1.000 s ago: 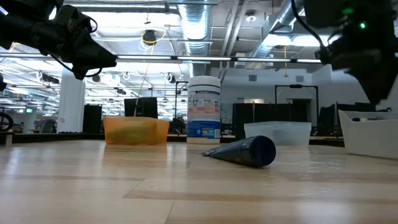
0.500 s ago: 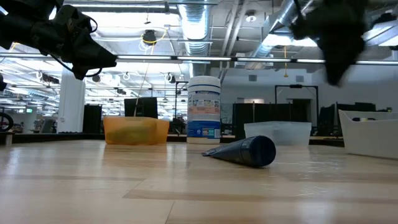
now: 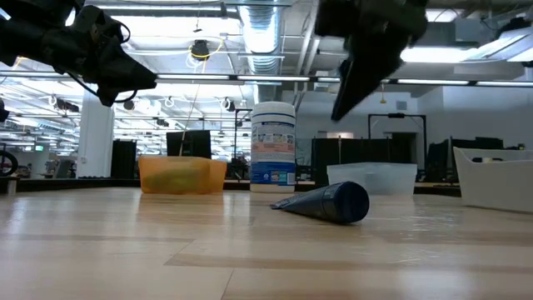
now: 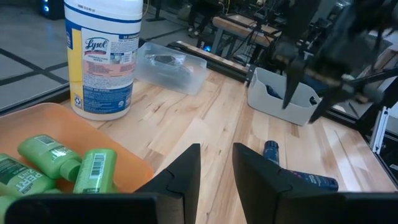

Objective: Pick & Place Travel size toiletries
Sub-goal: Put the blue shave cream into the gray bin

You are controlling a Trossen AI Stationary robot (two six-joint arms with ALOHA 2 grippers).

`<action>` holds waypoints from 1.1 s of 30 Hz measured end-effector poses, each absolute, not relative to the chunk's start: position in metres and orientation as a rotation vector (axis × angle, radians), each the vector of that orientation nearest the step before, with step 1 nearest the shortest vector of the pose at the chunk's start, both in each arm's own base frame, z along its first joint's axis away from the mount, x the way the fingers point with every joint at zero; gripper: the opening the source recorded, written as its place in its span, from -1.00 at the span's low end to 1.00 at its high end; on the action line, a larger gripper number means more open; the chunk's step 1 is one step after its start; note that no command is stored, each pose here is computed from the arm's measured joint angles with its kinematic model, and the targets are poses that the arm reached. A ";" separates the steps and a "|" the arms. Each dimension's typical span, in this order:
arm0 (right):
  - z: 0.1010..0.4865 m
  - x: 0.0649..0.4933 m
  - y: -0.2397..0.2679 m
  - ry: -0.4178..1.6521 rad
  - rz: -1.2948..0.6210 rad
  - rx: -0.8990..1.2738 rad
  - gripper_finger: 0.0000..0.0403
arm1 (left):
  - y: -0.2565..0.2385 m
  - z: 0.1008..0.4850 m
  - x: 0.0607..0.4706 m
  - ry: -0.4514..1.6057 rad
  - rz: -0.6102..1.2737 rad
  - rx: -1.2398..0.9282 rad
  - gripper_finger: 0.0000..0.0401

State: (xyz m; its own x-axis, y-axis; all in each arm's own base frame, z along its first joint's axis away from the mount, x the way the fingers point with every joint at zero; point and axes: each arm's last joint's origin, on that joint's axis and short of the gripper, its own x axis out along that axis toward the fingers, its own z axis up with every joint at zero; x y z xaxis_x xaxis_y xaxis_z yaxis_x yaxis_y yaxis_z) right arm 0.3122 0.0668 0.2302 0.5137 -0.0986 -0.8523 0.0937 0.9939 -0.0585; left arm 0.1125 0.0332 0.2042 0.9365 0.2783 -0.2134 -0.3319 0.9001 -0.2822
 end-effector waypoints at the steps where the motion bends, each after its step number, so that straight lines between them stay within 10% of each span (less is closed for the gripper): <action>1: 0.224 0.315 0.065 1.049 -0.105 -0.010 0.19 | 0.033 0.204 0.113 0.169 0.317 -0.321 -0.55; 24: 0.134 0.357 0.047 1.340 -0.042 0.027 0.28 | 0.034 0.205 0.114 0.163 0.316 -0.321 -0.55; 33: 0.134 0.357 0.045 1.344 -0.047 0.030 -0.11 | 0.034 0.205 0.114 0.162 0.316 -0.320 -0.55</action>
